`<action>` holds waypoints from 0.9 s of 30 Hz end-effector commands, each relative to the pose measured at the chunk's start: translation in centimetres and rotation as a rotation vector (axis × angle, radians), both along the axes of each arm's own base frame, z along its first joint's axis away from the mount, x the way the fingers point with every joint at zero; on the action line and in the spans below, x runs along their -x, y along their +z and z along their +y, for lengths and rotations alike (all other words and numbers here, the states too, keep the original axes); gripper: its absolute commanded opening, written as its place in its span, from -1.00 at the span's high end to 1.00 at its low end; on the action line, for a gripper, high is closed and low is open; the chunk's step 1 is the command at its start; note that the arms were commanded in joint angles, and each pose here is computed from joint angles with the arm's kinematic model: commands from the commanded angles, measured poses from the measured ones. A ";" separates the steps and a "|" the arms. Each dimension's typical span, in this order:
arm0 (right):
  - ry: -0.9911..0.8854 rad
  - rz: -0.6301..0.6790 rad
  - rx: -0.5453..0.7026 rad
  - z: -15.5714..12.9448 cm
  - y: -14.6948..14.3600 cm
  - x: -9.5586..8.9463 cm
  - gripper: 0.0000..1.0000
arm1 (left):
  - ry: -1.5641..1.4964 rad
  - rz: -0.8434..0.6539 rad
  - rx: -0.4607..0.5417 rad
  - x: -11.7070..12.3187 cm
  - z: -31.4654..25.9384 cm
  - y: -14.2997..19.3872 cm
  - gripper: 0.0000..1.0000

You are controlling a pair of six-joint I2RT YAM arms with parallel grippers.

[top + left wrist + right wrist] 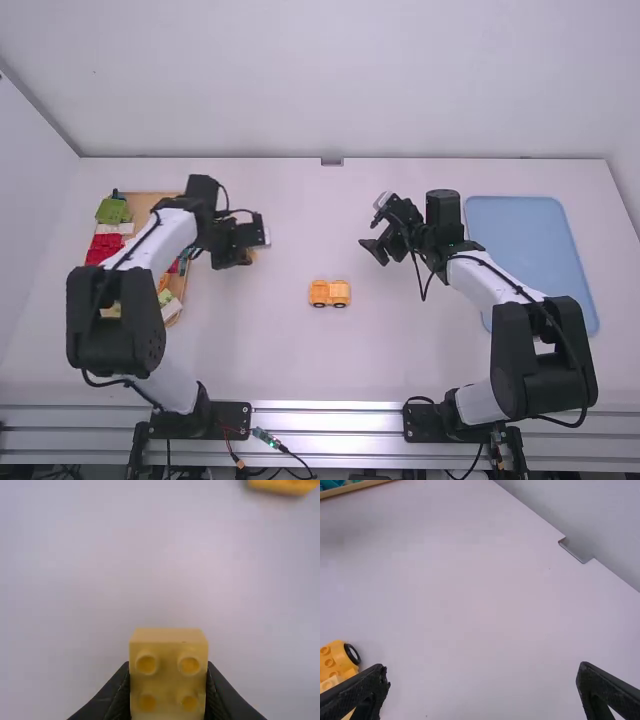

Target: Assemble lego blocks to make yellow taxi

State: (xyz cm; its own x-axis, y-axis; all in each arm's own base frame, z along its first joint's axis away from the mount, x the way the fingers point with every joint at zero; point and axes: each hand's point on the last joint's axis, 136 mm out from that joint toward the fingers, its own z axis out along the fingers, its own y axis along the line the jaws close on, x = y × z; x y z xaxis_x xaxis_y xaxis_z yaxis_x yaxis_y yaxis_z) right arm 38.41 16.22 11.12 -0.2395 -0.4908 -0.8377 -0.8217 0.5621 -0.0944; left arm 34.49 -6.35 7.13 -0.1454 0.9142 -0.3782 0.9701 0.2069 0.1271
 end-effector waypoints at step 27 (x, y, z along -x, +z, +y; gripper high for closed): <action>0.014 -0.086 -0.048 -0.4 3.0 -1.2 -0.98 | -0.264 0.162 0.012 6.0 -7.9 -8.1 0.95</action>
